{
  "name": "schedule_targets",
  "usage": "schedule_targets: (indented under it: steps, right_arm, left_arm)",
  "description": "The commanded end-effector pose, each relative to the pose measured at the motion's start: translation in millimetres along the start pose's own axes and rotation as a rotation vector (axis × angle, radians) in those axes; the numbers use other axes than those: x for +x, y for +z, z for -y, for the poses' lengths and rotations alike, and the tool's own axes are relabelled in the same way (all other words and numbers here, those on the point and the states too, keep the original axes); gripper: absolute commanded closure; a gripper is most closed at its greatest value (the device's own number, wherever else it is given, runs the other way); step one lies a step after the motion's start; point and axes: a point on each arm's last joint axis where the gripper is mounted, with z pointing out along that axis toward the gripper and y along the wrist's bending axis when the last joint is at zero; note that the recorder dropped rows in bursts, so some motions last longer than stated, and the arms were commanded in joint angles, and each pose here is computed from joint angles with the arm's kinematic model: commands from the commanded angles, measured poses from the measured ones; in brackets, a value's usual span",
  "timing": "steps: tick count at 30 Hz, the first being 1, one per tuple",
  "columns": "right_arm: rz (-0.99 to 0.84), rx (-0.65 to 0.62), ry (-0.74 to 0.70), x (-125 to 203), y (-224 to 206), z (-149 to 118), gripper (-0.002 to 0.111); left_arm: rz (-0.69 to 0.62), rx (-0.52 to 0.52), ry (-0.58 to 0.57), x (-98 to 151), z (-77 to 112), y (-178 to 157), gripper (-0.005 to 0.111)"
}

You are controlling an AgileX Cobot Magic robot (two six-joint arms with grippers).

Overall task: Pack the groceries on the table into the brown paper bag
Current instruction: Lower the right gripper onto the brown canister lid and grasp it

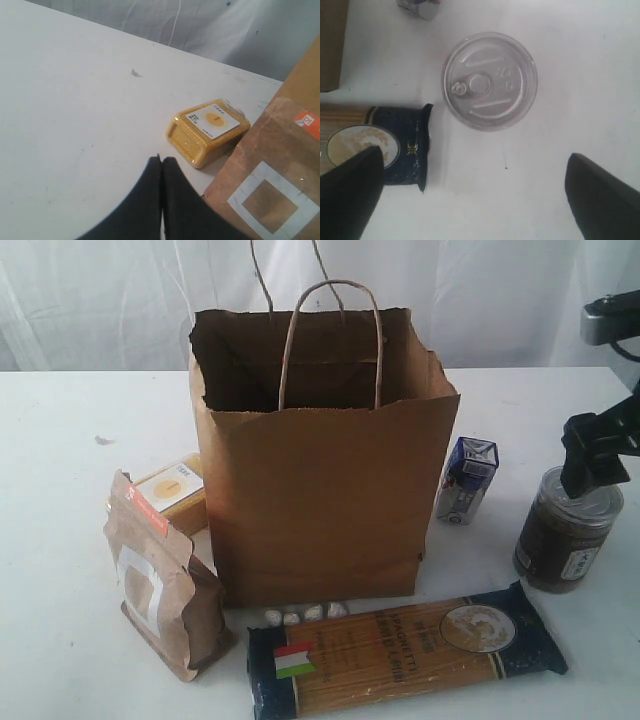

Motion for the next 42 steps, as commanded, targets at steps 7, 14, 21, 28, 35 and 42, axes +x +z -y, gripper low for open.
schedule_targets:
  steps: [7,14,21,28,35,42]
  right_arm:
    - [0.044,0.017,-0.02,-13,23,9,0.018]
    - [0.021,0.013,-0.009,-19,43,10,0.018]
    - [-0.038,0.004,-0.016,-22,66,10,0.012]
    - [-0.037,0.003,-0.019,-27,83,10,0.012]
    - [-0.062,-0.002,-0.021,-28,100,10,0.012]
    - [-0.108,-0.009,-0.022,-27,115,9,0.013]
  left_arm:
    - [-0.003,0.008,-0.007,2,0.0,0,0.106]
    - [-0.003,0.008,-0.007,2,0.0,0,0.106]
    - [-0.003,0.008,-0.007,2,0.0,0,0.106]
    - [-0.003,0.008,-0.007,2,0.0,0,0.106]
    - [-0.003,0.008,-0.007,2,0.0,0,0.106]
    - [-0.003,0.008,-0.007,2,0.0,0,0.106]
